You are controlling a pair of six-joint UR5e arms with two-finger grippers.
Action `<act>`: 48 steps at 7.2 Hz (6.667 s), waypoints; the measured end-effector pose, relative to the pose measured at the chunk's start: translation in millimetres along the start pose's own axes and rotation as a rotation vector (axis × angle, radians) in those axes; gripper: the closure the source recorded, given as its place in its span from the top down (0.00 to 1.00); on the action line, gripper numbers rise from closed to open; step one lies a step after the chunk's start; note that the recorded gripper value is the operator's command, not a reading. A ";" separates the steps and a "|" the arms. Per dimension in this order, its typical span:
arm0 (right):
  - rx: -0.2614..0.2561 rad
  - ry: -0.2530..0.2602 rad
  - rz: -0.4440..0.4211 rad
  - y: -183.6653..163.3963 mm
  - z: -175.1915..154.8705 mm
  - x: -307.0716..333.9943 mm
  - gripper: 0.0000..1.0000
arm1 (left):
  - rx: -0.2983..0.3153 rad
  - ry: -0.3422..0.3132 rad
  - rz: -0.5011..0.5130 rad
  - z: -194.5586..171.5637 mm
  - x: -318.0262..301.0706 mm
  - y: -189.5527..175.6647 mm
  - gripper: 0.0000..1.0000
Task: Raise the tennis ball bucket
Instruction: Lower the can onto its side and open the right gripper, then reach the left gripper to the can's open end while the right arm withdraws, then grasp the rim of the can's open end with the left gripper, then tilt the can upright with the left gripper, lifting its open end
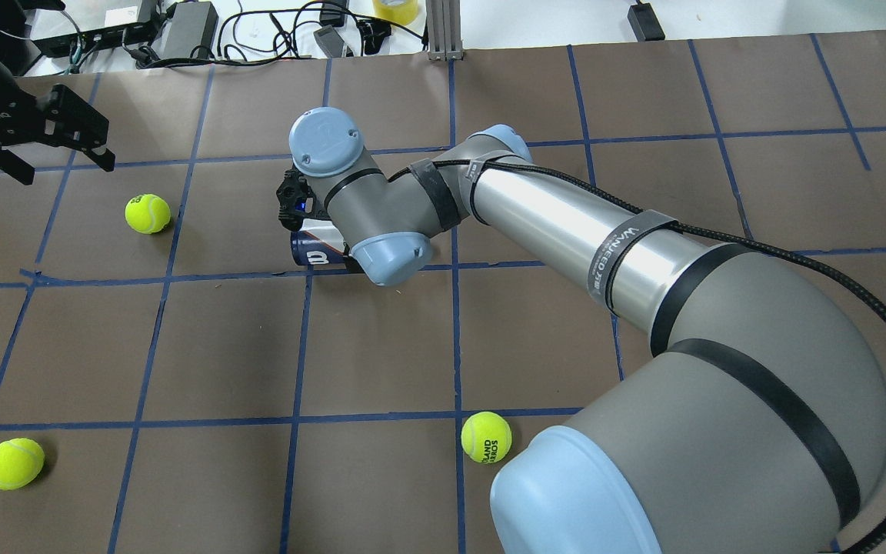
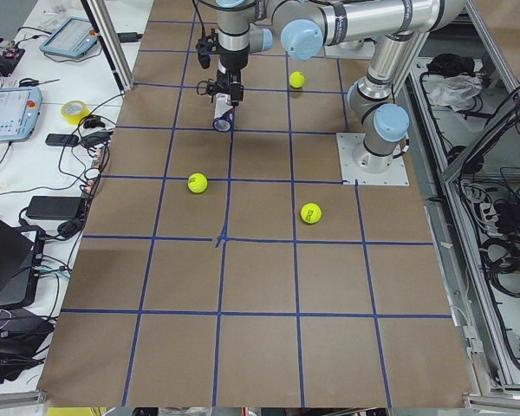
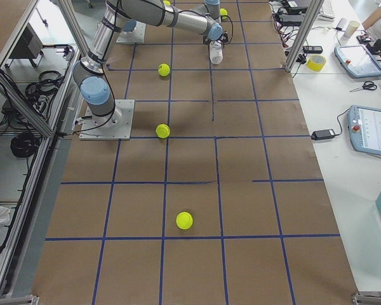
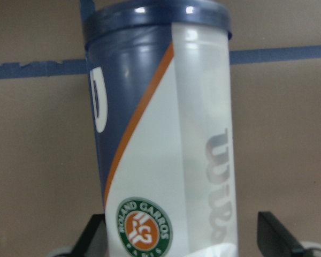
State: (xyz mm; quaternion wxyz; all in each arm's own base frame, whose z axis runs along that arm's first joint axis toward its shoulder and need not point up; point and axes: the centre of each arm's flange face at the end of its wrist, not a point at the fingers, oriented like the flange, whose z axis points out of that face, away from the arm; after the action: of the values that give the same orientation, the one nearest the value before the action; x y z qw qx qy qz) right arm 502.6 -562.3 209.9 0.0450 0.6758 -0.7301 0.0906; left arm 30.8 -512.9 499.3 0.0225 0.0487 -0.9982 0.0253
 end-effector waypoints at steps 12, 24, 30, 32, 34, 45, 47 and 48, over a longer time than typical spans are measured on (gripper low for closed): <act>0.013 -0.188 0.565 293.3 -260.2 100.9 1.00 | 0.019 0.428 0.017 181.5 13.9 -47.2 1.00; -0.128 -0.071 1.299 319.7 -325.3 31.6 1.00 | -0.076 0.672 0.046 310.7 57.9 -48.2 1.00; -0.150 -0.063 1.354 321.4 -327.0 29.0 1.00 | -0.087 0.701 0.051 316.6 66.8 -44.9 0.00; -0.169 -0.067 1.411 322.2 -326.5 27.2 1.00 | -0.093 0.698 0.038 316.5 66.4 -46.2 0.00; -0.175 -0.072 1.425 322.4 -325.2 26.3 1.00 | -0.108 0.681 -0.008 312.1 65.2 -48.8 0.00; -0.176 -0.084 1.437 323.3 -322.5 25.3 1.00 | 0.068 0.129 -0.017 128.8 209.8 -101.0 0.00; -0.173 -0.073 1.473 323.3 -324.2 25.5 1.00 | 0.108 0.078 0.060 120.0 219.1 -104.8 0.00; -0.173 -0.066 1.483 323.6 -325.1 25.5 1.00 | 0.117 0.061 0.085 120.7 223.6 -104.7 0.00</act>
State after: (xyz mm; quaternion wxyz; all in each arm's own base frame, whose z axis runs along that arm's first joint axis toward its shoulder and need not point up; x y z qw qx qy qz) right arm 160.1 -501.6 510.0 0.0031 0.0024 -0.9998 0.0189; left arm -186.3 -644.7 394.5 0.0489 0.0066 -0.9951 0.0859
